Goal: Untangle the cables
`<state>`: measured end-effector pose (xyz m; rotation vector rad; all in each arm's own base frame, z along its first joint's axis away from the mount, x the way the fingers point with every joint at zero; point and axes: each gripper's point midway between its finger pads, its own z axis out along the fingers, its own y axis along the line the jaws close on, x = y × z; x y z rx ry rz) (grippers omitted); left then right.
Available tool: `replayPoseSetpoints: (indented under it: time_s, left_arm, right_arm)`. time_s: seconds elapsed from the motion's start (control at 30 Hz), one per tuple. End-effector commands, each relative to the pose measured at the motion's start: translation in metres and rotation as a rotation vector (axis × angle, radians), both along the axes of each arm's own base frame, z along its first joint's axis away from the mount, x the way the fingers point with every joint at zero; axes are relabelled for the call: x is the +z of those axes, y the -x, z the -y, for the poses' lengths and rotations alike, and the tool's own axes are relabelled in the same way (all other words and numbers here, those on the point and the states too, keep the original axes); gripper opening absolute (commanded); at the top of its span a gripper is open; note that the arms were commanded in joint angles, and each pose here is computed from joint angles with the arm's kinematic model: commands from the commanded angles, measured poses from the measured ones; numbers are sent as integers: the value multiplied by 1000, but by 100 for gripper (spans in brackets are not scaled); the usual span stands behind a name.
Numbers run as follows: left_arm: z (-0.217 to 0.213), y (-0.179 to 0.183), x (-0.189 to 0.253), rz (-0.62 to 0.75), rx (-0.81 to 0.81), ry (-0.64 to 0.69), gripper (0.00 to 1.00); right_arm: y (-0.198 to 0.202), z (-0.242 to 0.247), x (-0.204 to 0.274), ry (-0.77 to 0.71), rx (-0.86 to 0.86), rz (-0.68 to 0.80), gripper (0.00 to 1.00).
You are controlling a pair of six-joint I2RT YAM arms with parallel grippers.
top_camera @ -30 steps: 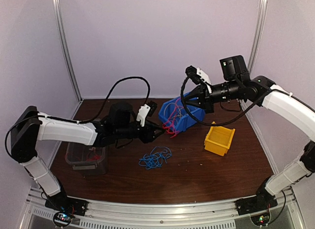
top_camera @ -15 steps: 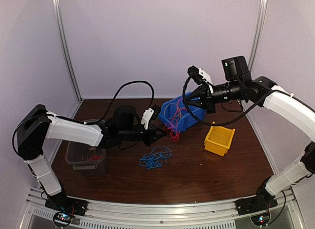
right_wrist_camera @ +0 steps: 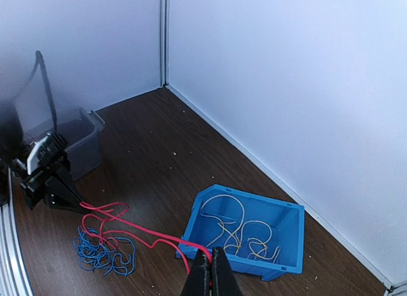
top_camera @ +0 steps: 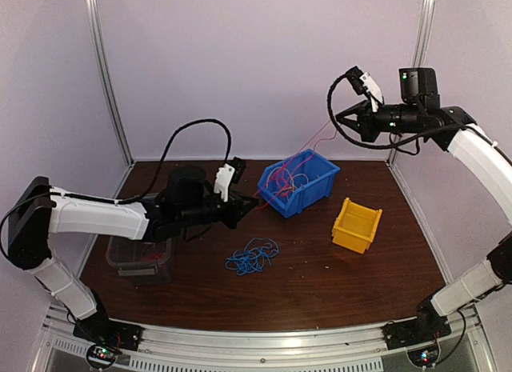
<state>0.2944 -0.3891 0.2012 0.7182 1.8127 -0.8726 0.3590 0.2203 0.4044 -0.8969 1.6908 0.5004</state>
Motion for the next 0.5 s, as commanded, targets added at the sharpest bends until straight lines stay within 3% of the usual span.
replayPoseSetpoints:
  time_s: [0.0, 0.1, 0.17, 0.33, 0.47]
  left_arm:
    - [-58, -13, -44, -89, 221, -212, 0]
    - [-83, -19, -43, -68, 311, -350, 0]
    - [-95, -20, -19, -16, 341, -371, 0]
    - [-89, 2, 85, 170, 241, -103, 0]
    - [-51, 50, 143, 235, -92, 81, 0]
  right_arm:
    - [-25, 60, 52, -55, -298, 168, 0]
    - [-30, 67, 49, 28, -317, 222, 0]
    - [-29, 58, 27, 112, -239, 209, 0]
    - [-14, 21, -69, 204, -35, 31, 1]
    - [-7, 1, -110, 214, 44, -97, 3]
